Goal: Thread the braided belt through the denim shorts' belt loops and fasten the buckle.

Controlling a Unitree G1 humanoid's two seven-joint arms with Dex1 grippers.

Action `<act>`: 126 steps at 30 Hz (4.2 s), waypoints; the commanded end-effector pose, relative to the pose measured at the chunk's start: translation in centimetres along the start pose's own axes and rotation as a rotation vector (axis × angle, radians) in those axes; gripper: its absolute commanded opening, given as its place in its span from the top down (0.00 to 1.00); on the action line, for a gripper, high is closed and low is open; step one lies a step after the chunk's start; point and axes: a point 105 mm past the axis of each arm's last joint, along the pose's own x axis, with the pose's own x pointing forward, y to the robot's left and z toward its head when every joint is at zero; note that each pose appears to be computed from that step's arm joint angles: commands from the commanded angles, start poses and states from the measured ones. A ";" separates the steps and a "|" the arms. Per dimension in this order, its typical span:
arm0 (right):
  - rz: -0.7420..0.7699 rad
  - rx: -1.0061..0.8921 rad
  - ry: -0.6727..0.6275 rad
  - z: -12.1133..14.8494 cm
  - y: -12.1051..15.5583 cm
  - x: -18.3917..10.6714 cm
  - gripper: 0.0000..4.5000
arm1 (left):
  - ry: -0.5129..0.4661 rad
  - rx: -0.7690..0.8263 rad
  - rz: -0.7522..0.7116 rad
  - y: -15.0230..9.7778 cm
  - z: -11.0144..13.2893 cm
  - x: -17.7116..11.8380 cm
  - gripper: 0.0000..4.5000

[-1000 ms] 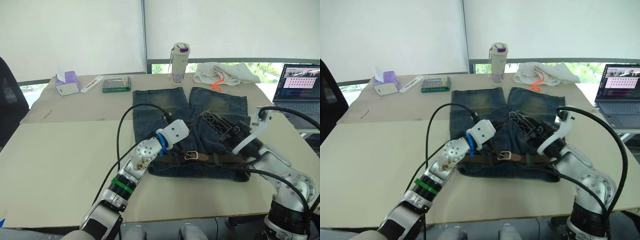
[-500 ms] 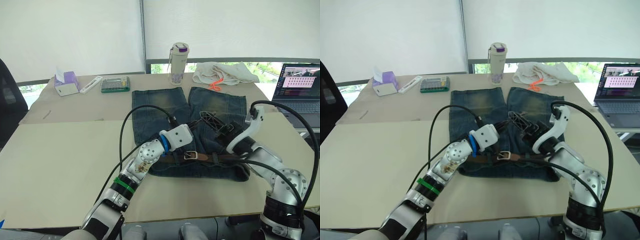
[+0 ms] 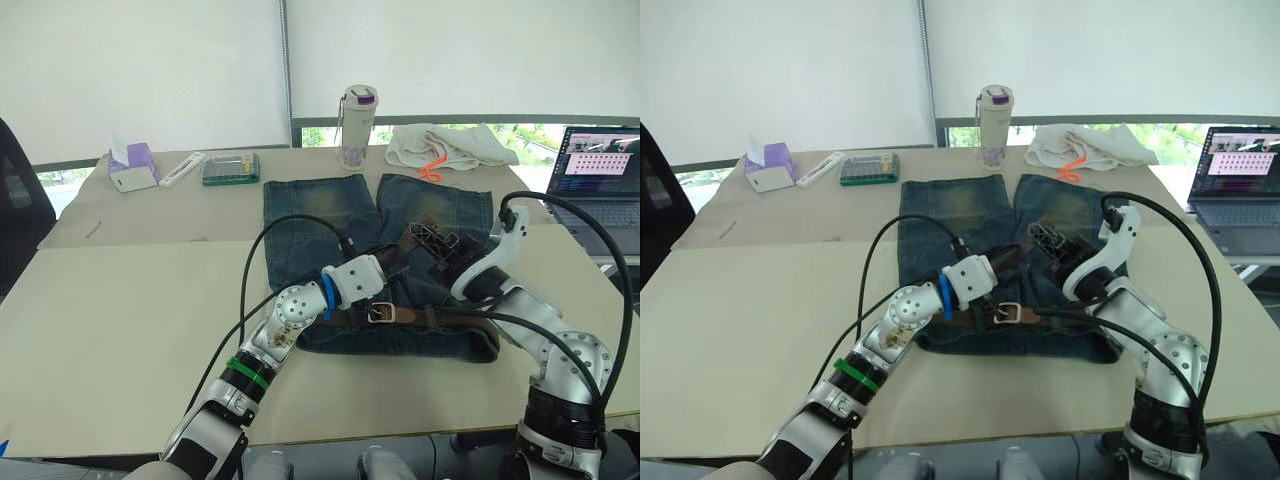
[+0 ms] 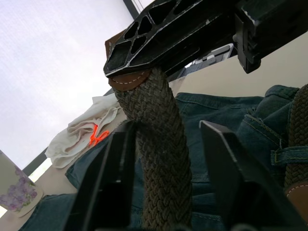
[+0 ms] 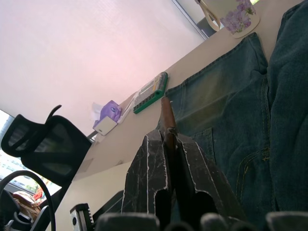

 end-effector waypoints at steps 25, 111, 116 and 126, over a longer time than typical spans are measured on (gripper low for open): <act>-0.273 -0.241 0.102 2.1 -7.7 -8.2 1.00 | 0.120 -0.372 -0.048 2.8 -3.0 -6.1 0.03; -0.509 -0.670 0.243 6.0 -11.4 -10.7 1.00 | 0.588 -0.512 -0.374 -6.7 -13.5 -7.9 1.00; -0.531 -0.652 0.256 5.8 -11.7 -10.6 1.00 | 0.644 -0.584 -0.372 -6.9 -13.9 -8.8 1.00; -0.272 -0.590 0.219 4.5 -7.6 -7.9 1.00 | 0.516 -0.610 -0.229 -4.7 -12.4 -7.5 1.00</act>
